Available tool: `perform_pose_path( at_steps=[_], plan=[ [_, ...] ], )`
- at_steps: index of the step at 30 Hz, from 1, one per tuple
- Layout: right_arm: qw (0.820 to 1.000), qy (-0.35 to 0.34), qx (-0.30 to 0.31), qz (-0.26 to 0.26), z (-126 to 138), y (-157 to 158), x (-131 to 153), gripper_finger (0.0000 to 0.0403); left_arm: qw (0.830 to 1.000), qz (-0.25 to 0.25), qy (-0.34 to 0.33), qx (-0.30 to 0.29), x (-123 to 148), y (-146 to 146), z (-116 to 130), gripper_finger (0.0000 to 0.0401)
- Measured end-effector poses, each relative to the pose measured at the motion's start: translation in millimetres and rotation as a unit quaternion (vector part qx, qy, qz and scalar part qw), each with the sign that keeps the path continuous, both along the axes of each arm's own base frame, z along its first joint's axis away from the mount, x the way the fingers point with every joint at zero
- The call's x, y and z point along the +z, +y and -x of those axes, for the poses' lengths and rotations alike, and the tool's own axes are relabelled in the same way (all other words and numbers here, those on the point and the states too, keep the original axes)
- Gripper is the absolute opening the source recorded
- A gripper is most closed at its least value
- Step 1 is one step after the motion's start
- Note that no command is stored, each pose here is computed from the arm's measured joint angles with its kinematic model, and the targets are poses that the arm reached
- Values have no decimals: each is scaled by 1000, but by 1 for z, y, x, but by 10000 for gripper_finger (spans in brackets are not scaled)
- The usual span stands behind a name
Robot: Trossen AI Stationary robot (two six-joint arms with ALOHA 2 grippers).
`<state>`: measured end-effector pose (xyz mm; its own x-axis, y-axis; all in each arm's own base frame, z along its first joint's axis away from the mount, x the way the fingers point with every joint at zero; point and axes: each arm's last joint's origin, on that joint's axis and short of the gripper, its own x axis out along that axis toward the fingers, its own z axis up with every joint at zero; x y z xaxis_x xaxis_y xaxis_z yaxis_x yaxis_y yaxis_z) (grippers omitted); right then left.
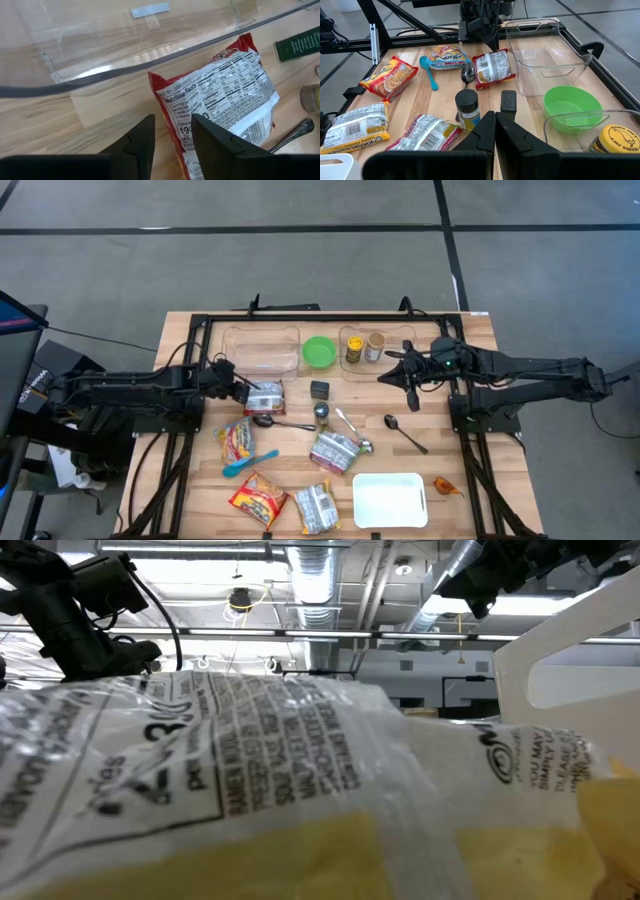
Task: Pick & Place Food Item
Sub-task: Put the red noodle pack in the left transparent bin
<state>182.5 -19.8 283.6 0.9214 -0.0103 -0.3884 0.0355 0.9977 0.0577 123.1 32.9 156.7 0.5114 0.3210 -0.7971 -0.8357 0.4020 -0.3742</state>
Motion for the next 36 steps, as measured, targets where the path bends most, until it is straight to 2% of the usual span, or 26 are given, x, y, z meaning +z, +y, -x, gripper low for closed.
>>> perform_pose_path(
  at_steps=[6,11,15,22,36],
  plan=[
    [1000,0,0,0,0,0,0,5,1000,4,-3,2,-1,0,0,121],
    [1000,0,0,0,0,0,0,5,999,35,-39,-14,-22,-3,1,125],
    [1000,0,0,0,0,0,0,5,998,30,-60,-13,-32,-3,2,125],
    [1000,0,0,0,0,0,0,5,997,29,-67,-12,-32,-3,1,119],
    [1000,0,0,0,0,0,0,5,997,26,-65,-13,-32,-3,1,34]
  ],
)
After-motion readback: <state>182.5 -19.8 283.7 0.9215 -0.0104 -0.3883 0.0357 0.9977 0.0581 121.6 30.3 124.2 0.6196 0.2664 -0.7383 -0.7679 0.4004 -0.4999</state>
